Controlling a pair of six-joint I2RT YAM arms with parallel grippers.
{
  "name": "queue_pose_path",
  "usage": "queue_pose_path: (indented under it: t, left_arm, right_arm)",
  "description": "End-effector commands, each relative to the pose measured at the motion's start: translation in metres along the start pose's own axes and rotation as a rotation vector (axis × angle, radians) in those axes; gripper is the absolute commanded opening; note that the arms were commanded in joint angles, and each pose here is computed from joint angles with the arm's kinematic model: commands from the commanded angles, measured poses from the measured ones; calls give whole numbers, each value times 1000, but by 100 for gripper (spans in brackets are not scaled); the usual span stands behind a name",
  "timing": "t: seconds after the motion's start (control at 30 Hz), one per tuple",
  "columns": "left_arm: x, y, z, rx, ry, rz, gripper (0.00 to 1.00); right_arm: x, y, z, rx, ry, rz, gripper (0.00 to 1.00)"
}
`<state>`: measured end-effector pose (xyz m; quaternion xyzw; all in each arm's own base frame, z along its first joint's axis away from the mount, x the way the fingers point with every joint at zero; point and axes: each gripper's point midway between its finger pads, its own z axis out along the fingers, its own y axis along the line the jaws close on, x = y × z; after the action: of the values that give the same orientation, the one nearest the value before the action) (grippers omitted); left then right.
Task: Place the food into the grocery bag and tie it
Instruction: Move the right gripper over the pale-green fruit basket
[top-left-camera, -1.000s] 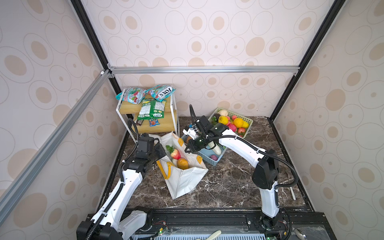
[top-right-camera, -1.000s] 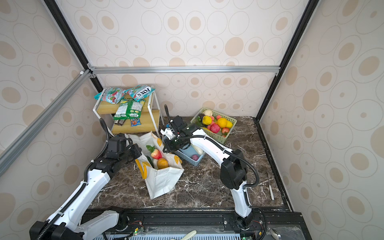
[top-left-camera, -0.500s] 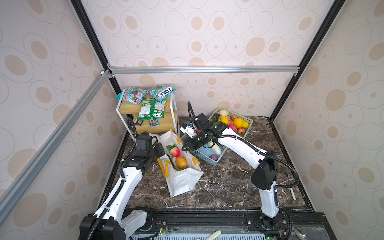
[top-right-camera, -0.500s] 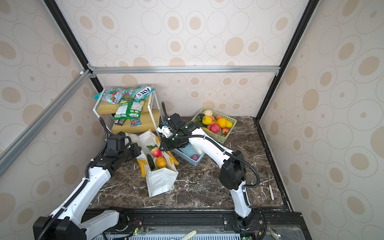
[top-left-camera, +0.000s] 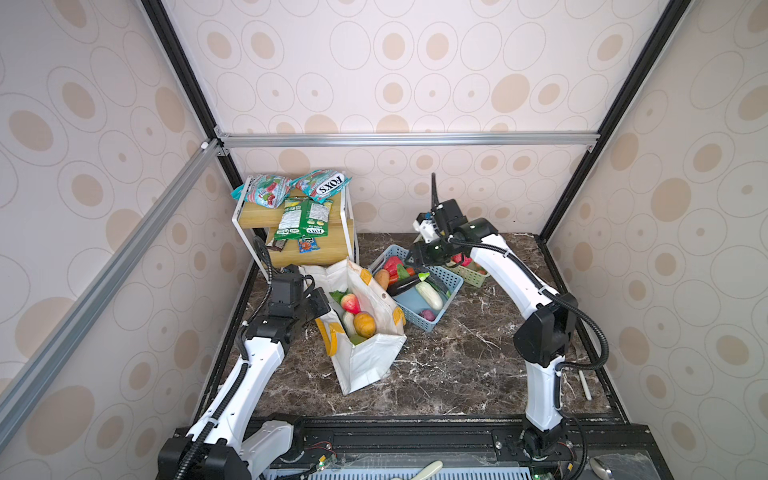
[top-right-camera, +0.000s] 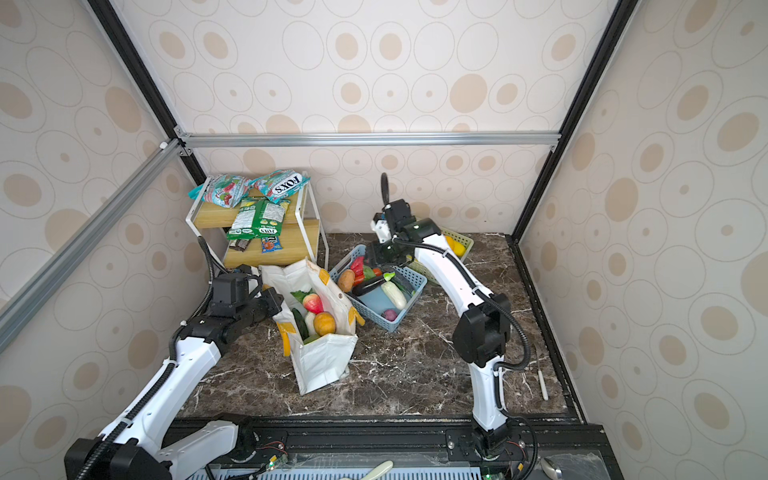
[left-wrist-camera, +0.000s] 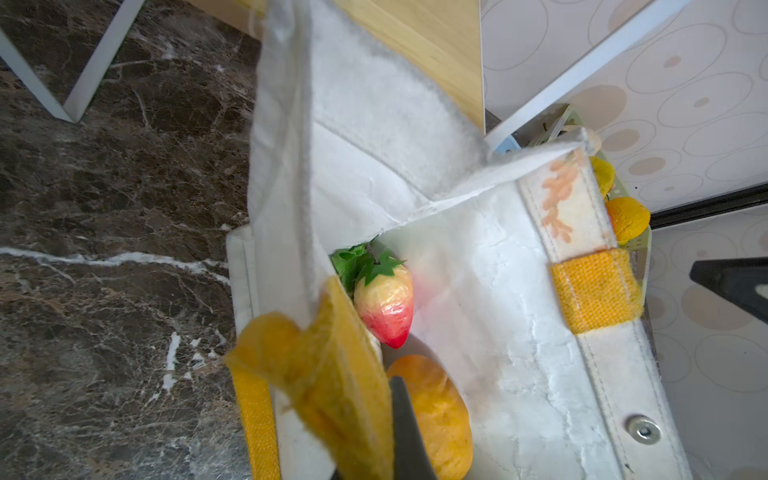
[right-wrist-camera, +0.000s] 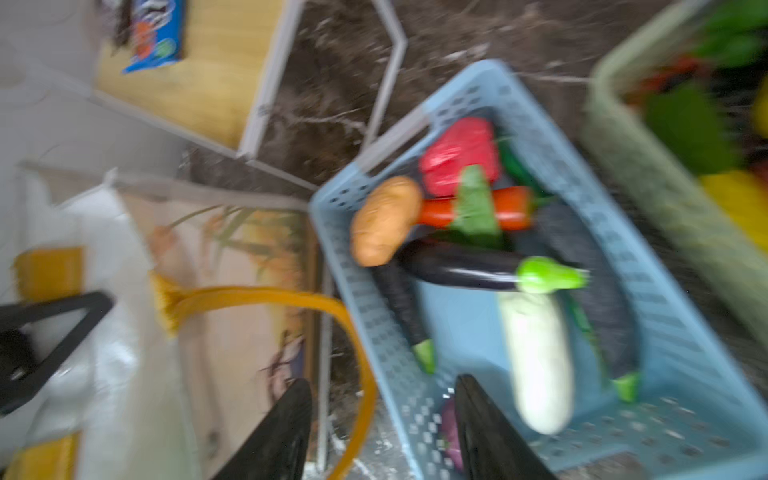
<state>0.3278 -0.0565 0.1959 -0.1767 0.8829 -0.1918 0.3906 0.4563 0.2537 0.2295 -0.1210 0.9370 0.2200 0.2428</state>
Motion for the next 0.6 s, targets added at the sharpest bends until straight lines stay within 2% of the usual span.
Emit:
queue_pose_path:
  t: [0.0,0.17,0.57]
  left_arm:
    - [-11,-1,-8,11,-54,0,0]
    - [-11,-2,-11,15,-63,-4,0]
    - [-12,-6,-11,36,-67,-8,0]
  right_arm:
    - [7,-84,0,247,37,88,58]
    - [15,-150,3,381,92,116,59]
    - [24,-192,35,499,201,-15,59]
